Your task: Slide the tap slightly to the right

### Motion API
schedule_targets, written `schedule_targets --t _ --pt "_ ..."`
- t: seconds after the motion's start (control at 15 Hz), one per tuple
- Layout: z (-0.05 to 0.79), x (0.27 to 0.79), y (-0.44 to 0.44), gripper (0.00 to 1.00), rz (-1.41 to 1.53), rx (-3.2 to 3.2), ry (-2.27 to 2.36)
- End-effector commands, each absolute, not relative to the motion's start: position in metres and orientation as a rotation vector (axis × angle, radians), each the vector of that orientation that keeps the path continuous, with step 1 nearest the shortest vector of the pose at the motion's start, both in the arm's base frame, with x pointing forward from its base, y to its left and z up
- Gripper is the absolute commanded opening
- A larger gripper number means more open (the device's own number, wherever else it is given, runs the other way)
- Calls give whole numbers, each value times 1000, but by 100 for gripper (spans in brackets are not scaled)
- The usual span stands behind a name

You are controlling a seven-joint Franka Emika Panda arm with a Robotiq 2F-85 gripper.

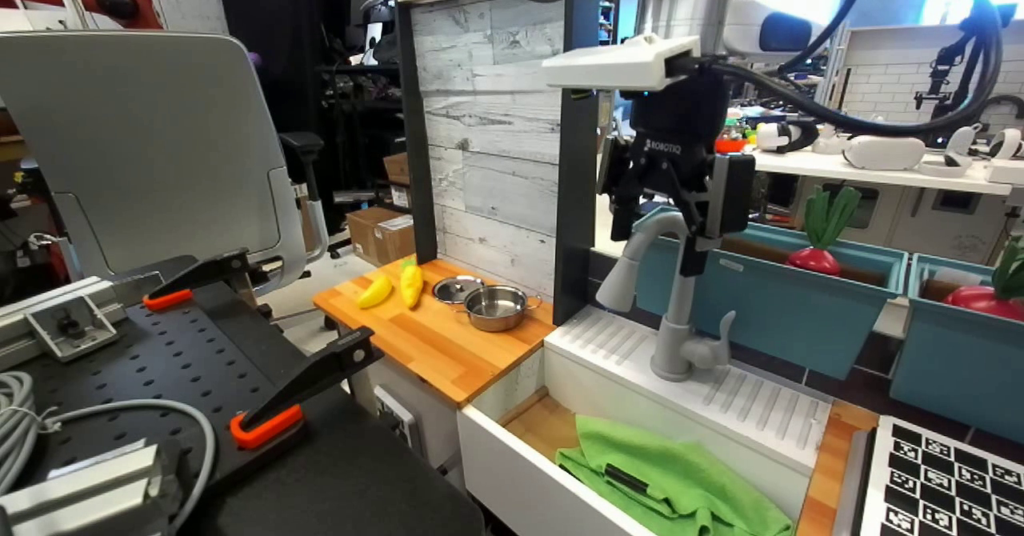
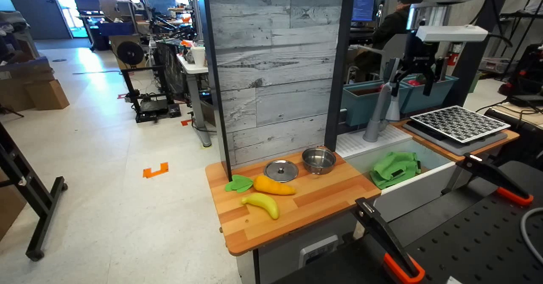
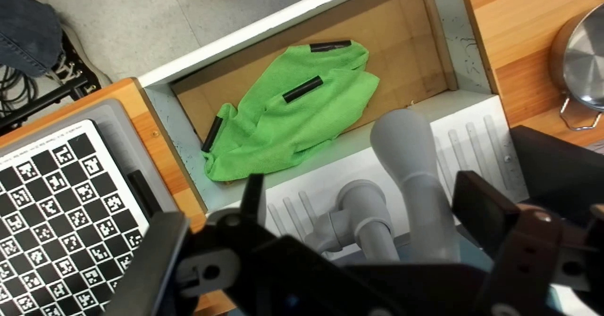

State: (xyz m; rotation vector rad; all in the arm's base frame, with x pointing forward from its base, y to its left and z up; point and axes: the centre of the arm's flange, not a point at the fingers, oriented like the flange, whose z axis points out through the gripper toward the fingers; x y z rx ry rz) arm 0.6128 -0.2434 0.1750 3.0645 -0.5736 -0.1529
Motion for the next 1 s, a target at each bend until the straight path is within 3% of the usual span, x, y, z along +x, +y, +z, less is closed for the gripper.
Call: schedule_targets --t 0.0,0.87,0.93 --pt "221 581 -237 100 -105 3088 -548" --pt "348 517 -119 100 131 3137 -378" --pt "331 546 -140 100 83 3157 -404"
